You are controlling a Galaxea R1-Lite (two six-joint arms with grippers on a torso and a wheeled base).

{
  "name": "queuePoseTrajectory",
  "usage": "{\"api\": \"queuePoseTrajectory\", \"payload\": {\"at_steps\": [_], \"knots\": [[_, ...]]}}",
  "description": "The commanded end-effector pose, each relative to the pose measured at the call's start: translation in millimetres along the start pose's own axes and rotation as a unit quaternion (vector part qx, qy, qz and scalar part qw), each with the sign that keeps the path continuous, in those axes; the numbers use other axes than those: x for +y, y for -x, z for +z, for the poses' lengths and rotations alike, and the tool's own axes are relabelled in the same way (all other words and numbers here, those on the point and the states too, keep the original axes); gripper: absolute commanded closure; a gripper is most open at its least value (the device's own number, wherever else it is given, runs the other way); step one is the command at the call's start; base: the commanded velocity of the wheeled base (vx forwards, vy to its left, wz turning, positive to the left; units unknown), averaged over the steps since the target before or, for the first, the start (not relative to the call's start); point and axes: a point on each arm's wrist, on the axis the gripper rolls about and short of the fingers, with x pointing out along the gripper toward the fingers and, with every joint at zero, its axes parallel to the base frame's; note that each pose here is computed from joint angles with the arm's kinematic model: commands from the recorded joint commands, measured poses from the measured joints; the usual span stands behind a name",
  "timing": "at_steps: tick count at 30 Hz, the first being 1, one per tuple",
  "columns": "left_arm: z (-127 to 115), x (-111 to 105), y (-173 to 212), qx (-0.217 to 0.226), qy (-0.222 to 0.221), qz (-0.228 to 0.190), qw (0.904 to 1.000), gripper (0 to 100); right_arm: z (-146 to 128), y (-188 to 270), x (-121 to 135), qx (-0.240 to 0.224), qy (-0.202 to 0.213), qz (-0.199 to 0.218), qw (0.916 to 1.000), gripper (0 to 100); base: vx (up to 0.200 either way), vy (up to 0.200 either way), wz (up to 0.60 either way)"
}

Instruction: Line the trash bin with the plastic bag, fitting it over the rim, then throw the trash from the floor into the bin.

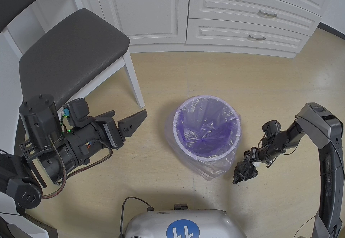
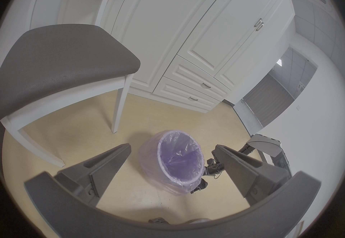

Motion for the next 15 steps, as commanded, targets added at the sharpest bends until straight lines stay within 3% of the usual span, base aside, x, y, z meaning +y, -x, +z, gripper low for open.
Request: {"api": "queuePoseTrajectory", "payload": {"at_steps": [1,7,15], "knots": [[1,-1,2,-0.003,-0.001,-0.002,1.0000,0,2,19,-1,-0.008,-0.002,-0.002,1.0000,100,0.000,0.000,0.00],[3,-7,8,-0.008,-0.002,-0.015,0.9999,0,3,51,-3,-0.020,0.028,-0.001,0.9994,100,0.000,0.000,0.00],[5,-10,15,-0.012,-0.002,-0.021,0.9997,0,10,90,-1,-0.051,0.035,0.008,0.9981,100,0.000,0.000,0.00]]}}
